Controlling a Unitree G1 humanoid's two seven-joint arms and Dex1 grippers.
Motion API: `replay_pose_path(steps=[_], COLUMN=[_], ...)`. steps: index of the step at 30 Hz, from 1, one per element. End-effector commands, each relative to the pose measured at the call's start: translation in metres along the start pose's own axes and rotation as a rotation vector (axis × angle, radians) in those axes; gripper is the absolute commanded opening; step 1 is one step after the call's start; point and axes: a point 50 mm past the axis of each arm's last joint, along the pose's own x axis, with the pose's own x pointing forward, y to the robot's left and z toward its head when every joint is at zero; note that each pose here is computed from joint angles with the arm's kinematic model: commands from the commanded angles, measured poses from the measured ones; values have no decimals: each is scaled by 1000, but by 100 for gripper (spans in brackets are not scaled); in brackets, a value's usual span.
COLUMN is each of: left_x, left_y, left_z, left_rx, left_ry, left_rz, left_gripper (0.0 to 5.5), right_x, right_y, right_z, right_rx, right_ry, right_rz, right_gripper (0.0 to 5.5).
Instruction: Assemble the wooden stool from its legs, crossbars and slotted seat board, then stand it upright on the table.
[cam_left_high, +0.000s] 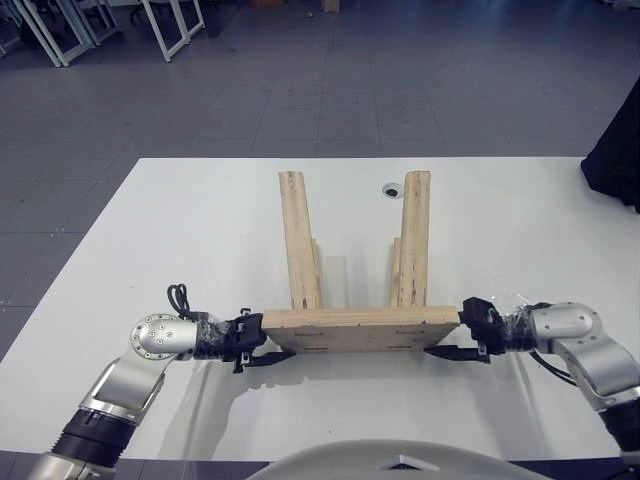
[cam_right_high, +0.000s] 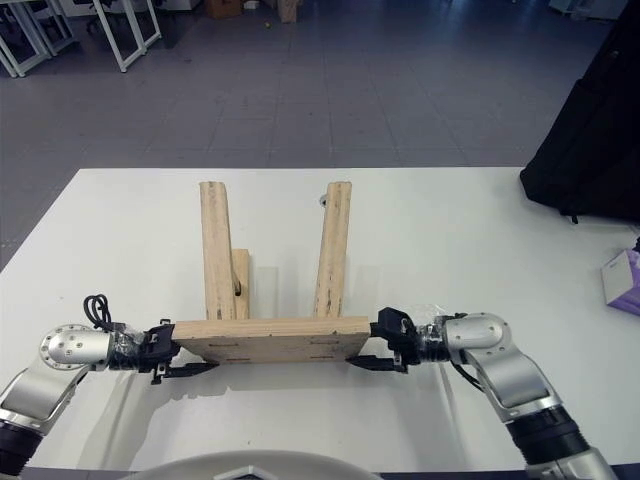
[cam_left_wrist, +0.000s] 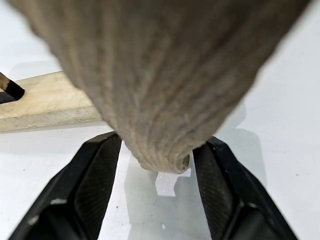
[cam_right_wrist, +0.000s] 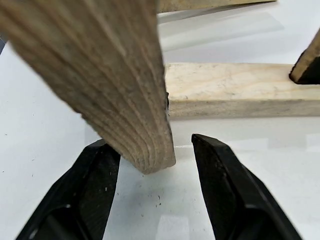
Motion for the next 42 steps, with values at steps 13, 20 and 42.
replay_pose_path(steps=[13,20,42], left_x=[8,9,-17], left_y=[-1,-2,-20], left_z=[-9,-7,48], left_rx=[-9,-28,-172], left_ry=[76,63,-280], left_rz=[-62,-66,-11], left_gripper=[248,156,134], right_x=[9,9,-36], right_y=[-7,-8,14], right_z=[-14,-15,64], right_rx=[-32,-10,70], right_ry=[76,85,-223], right_rz=[26,29,161], right_gripper=[215,143,143])
